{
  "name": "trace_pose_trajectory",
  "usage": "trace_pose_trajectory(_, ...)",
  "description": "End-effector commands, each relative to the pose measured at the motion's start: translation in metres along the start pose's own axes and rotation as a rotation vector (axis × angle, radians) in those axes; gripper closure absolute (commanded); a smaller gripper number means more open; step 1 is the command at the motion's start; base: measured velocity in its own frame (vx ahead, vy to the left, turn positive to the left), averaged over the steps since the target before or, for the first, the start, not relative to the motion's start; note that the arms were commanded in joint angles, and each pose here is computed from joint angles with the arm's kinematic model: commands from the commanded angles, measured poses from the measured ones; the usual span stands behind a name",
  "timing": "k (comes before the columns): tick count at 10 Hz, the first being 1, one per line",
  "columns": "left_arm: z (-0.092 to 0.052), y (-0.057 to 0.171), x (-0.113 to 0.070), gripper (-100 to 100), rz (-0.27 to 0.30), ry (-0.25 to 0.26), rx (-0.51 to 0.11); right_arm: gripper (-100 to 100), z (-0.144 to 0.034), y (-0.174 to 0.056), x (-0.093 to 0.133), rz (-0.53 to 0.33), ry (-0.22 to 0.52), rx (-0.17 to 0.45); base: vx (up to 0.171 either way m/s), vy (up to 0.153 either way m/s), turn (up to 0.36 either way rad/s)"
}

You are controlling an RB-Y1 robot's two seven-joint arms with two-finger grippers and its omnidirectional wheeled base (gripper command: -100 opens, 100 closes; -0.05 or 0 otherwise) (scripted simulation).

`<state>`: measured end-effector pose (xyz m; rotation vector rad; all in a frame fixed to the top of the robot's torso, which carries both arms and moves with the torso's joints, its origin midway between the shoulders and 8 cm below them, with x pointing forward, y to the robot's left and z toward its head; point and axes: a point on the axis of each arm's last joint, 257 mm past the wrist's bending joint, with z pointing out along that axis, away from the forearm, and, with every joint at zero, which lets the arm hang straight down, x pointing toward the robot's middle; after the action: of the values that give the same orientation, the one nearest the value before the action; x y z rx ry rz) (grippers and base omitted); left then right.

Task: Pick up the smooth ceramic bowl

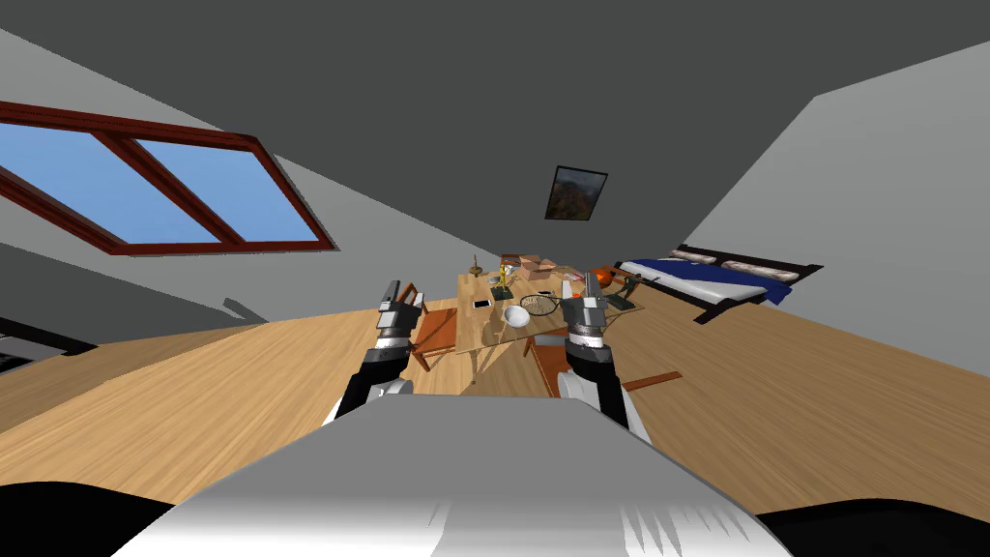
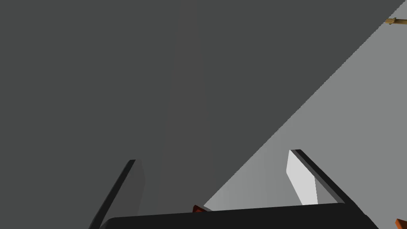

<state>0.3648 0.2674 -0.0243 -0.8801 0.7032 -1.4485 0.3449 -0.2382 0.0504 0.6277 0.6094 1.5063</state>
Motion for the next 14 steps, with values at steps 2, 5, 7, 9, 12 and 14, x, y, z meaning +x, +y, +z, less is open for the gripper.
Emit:
trace_pose_trajectory(2,0.000,0.000,0.000,0,0.000,0.000,0.000,-100,0.002,-0.020,-0.001,0.078,0.021,0.055,-0.037,0.016,0.013)
trace_pose_trajectory(5,0.000,0.000,0.000,0,0.000,0.000,0.000,-100,0.004,-0.041,-0.004,0.167,0.017,0.109,-0.051,0.016,0.011)
trace_pose_trajectory(7,0.000,0.000,0.000,0,0.000,0.000,0.000,-100,0.005,-0.053,-0.007,0.223,0.009,0.140,-0.042,0.017,0.014)
trace_pose_trajectory(9,0.000,0.000,0.000,0,0.000,0.000,0.000,-100,0.006,-0.067,-0.010,0.286,-0.004,0.175,-0.037,0.014,0.013)
trace_pose_trajectory(12,0.000,0.000,0.000,0,0.000,0.000,0.000,-100,0.007,-0.097,-0.017,0.403,-0.039,0.252,-0.039,0.019,0.017)
trace_pose_trajectory(14,0.000,0.000,0.000,0,0.000,0.000,0.000,-100,0.007,-0.114,-0.021,0.478,-0.063,0.293,-0.036,0.017,0.017)
